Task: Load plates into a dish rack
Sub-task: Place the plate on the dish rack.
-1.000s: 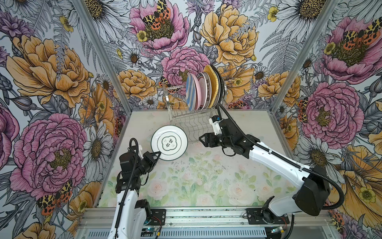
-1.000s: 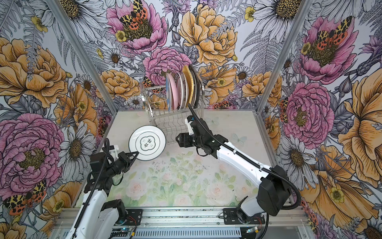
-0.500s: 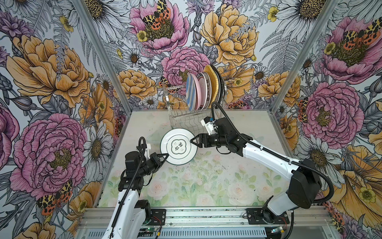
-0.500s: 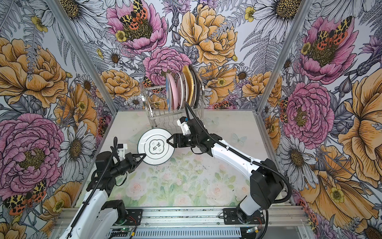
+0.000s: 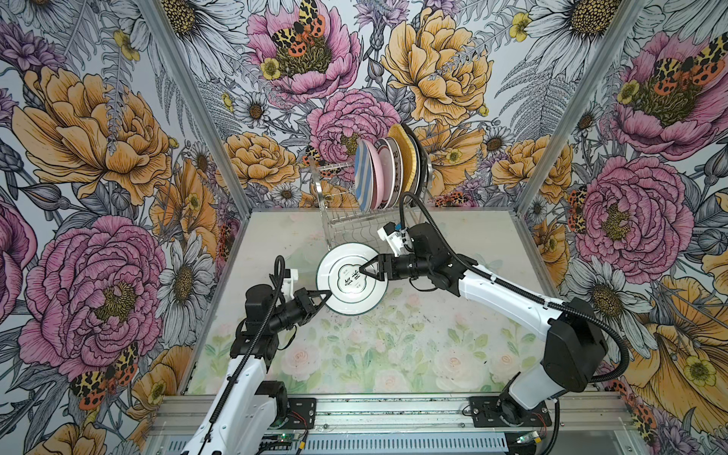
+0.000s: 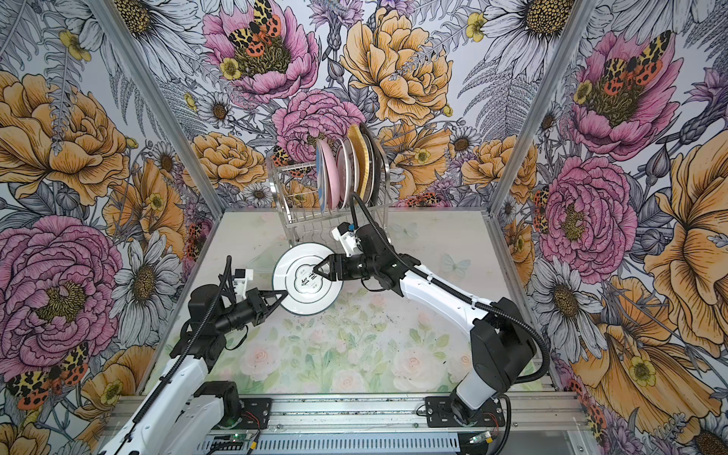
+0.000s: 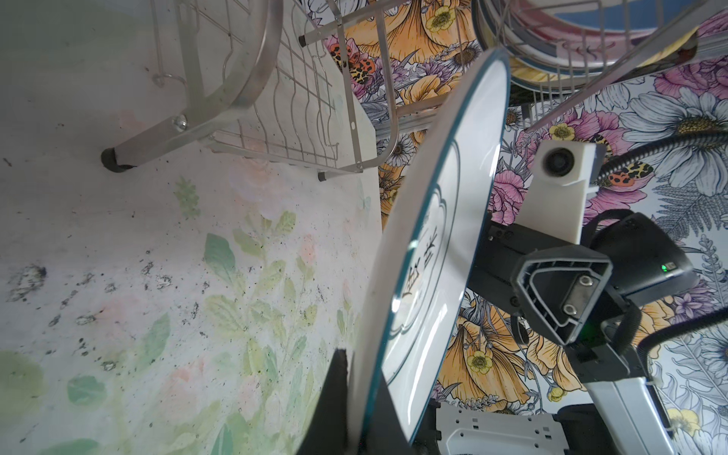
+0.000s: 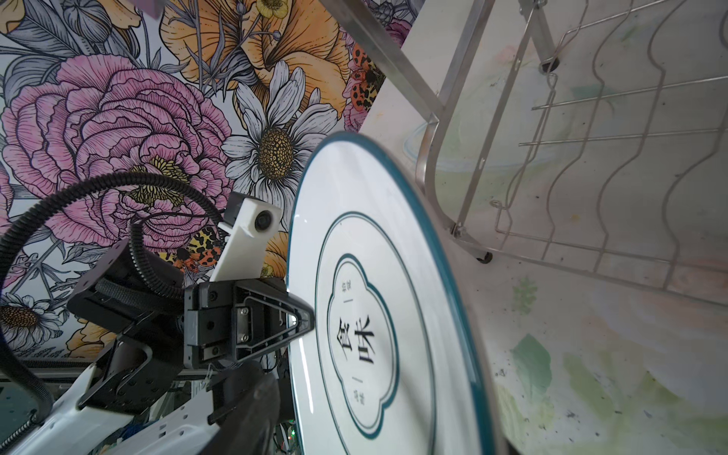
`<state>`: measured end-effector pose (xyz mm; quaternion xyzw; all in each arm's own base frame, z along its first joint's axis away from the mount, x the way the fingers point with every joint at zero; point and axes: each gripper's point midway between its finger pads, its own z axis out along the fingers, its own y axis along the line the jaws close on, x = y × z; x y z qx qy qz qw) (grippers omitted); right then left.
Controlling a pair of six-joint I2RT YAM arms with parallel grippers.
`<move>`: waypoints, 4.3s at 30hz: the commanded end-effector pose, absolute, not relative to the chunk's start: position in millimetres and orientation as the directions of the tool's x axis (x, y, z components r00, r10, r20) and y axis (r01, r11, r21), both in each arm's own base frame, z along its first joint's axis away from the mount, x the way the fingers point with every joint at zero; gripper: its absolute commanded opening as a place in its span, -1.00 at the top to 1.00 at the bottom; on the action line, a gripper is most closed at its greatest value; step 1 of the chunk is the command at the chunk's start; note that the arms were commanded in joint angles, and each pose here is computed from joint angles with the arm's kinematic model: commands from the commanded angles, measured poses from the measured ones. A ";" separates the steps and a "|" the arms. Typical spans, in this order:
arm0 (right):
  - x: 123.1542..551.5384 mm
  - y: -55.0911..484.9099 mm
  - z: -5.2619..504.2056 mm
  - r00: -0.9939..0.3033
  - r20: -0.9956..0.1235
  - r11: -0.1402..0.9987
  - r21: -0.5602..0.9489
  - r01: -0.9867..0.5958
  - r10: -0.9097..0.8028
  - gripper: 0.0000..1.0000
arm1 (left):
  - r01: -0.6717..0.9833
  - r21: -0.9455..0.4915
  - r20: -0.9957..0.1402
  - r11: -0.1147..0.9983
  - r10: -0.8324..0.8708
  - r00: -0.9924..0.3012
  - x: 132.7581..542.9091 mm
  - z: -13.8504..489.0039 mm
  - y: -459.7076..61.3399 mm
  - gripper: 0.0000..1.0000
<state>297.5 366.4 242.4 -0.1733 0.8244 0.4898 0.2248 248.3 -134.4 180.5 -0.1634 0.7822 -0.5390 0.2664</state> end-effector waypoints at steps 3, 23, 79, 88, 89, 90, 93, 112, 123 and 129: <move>288.2 375.8 248.5 -0.826 -0.556 0.387 0.746 -0.542 -0.087 -0.11 | 0.169 -0.928 -0.323 0.333 -0.491 -0.809 251.0 216.6 -146.9 1.00; 282.7 373.0 257.3 -0.820 -0.567 0.360 0.752 -0.553 -0.074 1.00 | 0.172 -0.930 -0.317 0.325 -0.474 -0.821 253.3 217.5 -152.7 1.00; 353.9 313.6 515.1 -0.151 -0.988 0.963 0.068 -0.263 0.028 1.00 | -0.015 -0.714 -0.503 0.700 -0.527 -0.685 322.3 188.5 -60.3 -0.89; 396.9 336.9 520.8 -0.052 -0.998 0.990 -0.032 -0.136 -0.039 1.00 | -0.018 -0.717 -0.497 0.696 -0.530 -0.687 323.6 187.1 -59.8 -0.91; 401.6 337.6 518.8 -0.049 -0.998 0.992 -0.031 -0.125 -0.037 1.00 | -0.020 -0.716 -0.498 0.697 -0.531 -0.686 323.7 186.9 -59.4 -0.91; 405.9 339.1 516.3 -0.048 -0.998 0.993 -0.029 -0.116 -0.034 1.00 | -0.017 -0.717 -0.498 0.697 -0.529 -0.688 323.6 187.1 -60.0 -0.91; 416.8 340.8 510.1 -0.043 -0.999 0.996 -0.022 -0.092 -0.026 1.00 | -0.022 -0.717 -0.494 0.697 -0.531 -0.689 323.2 185.1 -59.3 -0.92; 469.2 355.9 471.1 -0.011 -1.000 1.000 0.000 -0.008 0.000 1.00 | -0.029 -0.718 -0.491 0.695 -0.536 -0.687 324.1 184.2 -56.8 -0.94; 479.2 363.9 451.0 -0.025 -1.000 1.000 -0.016 0.011 -0.016 1.00 | -0.029 -0.722 -0.490 0.692 -0.540 -0.684 324.3 185.2 -56.1 -0.94; 482.8 363.5 443.7 -0.024 -0.999 0.999 -0.028 0.045 -0.027 1.00 | -0.030 -0.721 -0.491 0.692 -0.541 -0.683 324.5 185.4 -55.6 -0.95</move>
